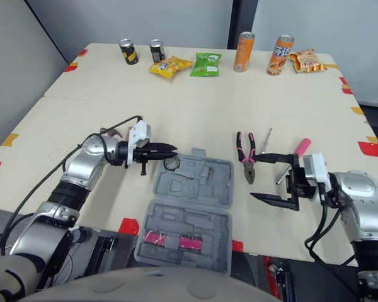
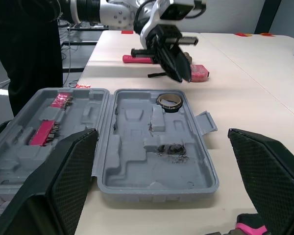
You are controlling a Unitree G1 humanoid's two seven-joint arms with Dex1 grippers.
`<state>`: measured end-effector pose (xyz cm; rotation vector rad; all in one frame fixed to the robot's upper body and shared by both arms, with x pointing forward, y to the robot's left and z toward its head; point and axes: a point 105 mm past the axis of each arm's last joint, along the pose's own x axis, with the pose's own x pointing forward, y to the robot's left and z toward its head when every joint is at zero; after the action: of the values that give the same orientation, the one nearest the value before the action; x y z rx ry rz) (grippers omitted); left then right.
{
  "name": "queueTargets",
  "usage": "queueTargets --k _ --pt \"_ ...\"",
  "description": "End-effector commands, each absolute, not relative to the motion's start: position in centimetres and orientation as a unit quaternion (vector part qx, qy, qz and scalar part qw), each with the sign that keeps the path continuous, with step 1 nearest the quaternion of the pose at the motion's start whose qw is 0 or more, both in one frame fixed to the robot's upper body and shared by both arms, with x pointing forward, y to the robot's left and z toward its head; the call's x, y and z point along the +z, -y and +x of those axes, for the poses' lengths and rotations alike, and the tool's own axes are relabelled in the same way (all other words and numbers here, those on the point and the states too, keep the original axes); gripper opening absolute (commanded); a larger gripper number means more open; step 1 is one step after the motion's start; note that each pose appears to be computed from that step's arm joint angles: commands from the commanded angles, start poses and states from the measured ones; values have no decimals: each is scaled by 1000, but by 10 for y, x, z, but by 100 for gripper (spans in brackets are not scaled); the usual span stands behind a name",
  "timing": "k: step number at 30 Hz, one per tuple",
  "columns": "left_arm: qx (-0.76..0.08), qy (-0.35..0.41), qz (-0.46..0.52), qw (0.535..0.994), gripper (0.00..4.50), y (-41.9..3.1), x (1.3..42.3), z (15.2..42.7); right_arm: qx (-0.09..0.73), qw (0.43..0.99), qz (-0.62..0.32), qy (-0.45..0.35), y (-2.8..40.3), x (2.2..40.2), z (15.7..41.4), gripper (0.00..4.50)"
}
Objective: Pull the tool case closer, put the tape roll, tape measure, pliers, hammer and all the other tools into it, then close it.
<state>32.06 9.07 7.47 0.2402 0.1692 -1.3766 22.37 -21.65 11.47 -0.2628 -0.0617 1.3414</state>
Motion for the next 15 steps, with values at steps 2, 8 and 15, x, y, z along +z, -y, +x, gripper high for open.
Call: queueTargets --k 2,8,15 --pt "-640 -64 133 754 75 -89 75 327 616 774 -137 51 217 123 222 450" --pt "-651 -77 157 738 75 -87 61 327 601 786 -129 59 219 125 225 450" --pt "-663 -94 183 720 75 -83 47 325 589 796 -123 60 222 127 225 450"
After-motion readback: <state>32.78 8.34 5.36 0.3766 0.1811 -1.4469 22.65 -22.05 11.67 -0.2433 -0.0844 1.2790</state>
